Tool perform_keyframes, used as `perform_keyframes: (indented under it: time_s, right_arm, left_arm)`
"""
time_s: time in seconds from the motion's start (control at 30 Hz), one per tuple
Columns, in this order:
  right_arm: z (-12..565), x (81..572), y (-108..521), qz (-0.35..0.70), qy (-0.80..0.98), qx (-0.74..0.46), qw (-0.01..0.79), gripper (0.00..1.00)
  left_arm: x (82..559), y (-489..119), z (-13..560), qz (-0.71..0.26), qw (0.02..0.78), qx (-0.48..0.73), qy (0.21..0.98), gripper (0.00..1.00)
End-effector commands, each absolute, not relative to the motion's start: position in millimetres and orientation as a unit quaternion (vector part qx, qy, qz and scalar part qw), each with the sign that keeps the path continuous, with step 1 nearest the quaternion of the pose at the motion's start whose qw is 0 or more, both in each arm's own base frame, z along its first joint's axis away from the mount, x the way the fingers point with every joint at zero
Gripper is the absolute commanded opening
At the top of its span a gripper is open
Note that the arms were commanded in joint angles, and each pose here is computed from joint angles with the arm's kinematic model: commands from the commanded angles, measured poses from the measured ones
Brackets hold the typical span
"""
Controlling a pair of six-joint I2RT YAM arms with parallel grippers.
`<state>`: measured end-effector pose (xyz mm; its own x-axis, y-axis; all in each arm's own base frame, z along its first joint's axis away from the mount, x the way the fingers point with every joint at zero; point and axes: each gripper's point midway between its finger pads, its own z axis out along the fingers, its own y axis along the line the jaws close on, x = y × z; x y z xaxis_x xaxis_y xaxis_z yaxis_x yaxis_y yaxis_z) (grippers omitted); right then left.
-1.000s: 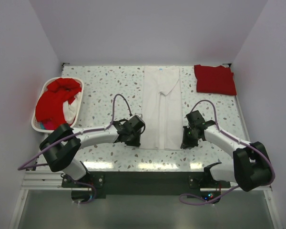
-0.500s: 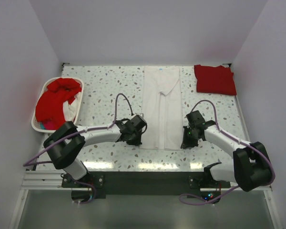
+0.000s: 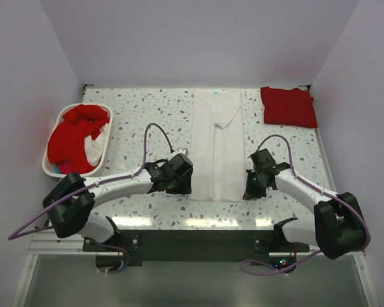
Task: Fold and stack the t-shirts
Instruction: Fold the tshirt
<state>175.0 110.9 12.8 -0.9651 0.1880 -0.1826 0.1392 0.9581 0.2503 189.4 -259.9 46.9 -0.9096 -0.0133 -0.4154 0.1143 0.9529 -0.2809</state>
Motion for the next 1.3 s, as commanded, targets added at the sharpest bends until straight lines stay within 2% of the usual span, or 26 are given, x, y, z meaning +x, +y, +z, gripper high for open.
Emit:
perform_keyframes:
  time_s: [0.0, 0.3, 0.4, 0.63, 0.73, 0.93, 0.97, 1.03, 1.27]
  right_arm:
    - [12, 169, 109, 0.119, 0.985, 0.08, 0.1, 0.06]
    - [13, 169, 111, 0.122, 0.984, 0.078, 0.1, 0.06]
    - [13, 169, 111, 0.122, 0.984, 0.077, 0.1, 0.06]
    - [12, 169, 111, 0.123, 0.985, 0.077, 0.099, 0.06]
    - [12, 169, 110, 0.119, 0.985, 0.077, 0.1, 0.06]
    - [13, 167, 110, 0.124, 0.984, 0.079, 0.101, 0.02]
    - [14, 165, 111, 0.126, 0.984, 0.078, 0.099, 0.0]
    - [16, 160, 112, 0.129, 0.984, 0.076, 0.094, 0.0]
    - [28, 110, 133, 0.137, 0.988, 0.051, 0.05, 0.0]
  left_arm:
    - [195, -270, 59, -0.157, 0.226, 0.027, 0.961, 0.55]
    - [192, -281, 41, -0.132, 0.204, 0.051, 0.969, 0.57]
    - [193, -279, 32, -0.114, 0.2, 0.054, 0.972, 0.52]
    - [190, -279, 14, -0.098, 0.19, 0.061, 0.975, 0.49]
    - [185, -275, 6, -0.089, 0.181, 0.063, 0.977, 0.43]
    - [169, -265, -1, -0.08, 0.164, 0.066, 0.981, 0.16]
    - [167, -263, 0, -0.078, 0.162, 0.067, 0.981, 0.07]
    - [160, -254, 2, -0.068, 0.156, 0.068, 0.983, 0.0]
    - [113, -206, 21, -0.043, 0.124, 0.066, 0.989, 0.0]
